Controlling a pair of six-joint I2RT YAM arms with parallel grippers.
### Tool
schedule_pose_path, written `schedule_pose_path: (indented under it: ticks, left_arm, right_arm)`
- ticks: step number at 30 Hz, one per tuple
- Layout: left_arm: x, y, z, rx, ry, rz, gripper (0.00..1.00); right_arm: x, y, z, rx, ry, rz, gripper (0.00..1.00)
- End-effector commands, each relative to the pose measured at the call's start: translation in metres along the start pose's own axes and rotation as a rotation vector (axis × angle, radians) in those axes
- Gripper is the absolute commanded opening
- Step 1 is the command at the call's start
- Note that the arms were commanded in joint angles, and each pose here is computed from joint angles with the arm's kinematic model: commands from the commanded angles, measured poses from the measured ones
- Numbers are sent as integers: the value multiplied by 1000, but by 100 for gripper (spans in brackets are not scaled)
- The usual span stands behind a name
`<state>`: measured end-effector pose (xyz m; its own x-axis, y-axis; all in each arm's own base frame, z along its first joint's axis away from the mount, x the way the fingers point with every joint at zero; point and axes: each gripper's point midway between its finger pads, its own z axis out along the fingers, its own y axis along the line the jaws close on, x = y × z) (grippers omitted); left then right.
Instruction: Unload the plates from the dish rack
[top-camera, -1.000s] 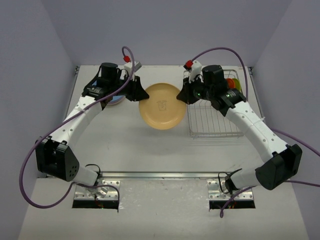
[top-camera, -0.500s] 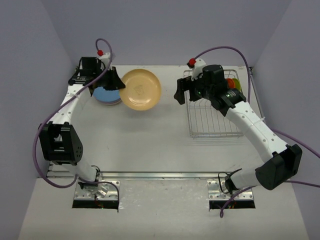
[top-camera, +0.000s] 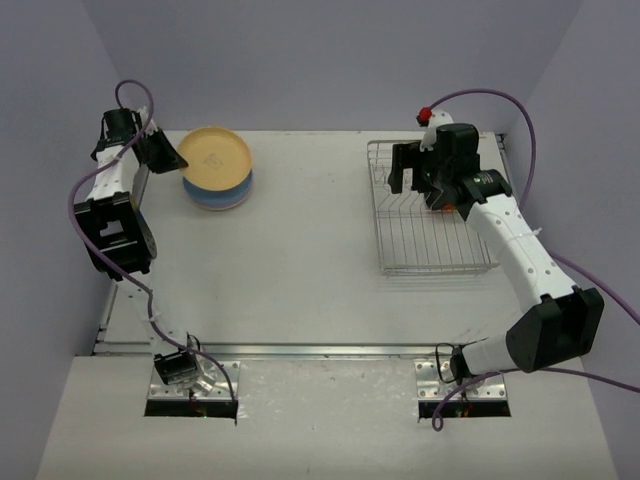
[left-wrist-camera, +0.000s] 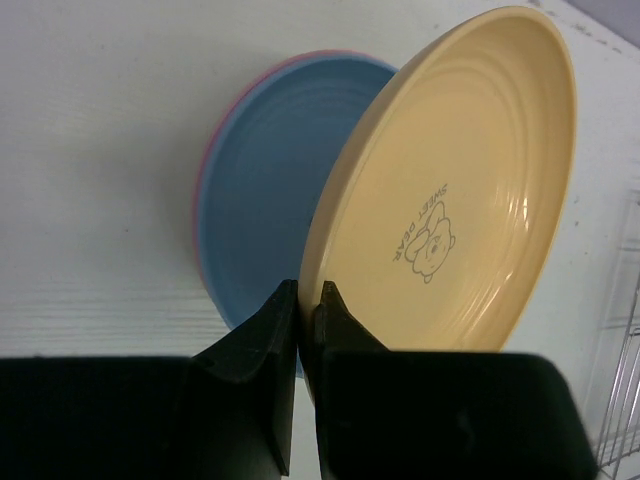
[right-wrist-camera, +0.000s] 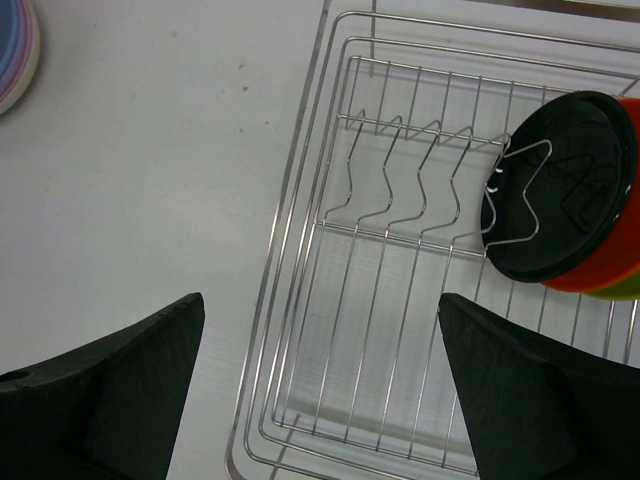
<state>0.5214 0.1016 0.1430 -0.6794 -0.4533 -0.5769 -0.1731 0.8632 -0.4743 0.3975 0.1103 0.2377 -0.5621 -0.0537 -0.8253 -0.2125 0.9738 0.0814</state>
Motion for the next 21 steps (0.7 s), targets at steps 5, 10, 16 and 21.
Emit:
schedule_pose_path:
  ticks: [5,10,16,21]
  left_arm:
    - [-1,17,20,-15,14,-59,0]
    - [7,24,23,-38,26,-58,22]
    - [-19,12,-4,-54,-67,9,64]
    - [-72,-21,-71,-158,-306,172,65]
  right_arm:
    - [2,-19,1,69,-4,18,99]
    - [1,-30,2,104,-3,17,99]
    - [0,-58,3,245,1,8,93]
    - [0,-104,4,477,20,-24,77]
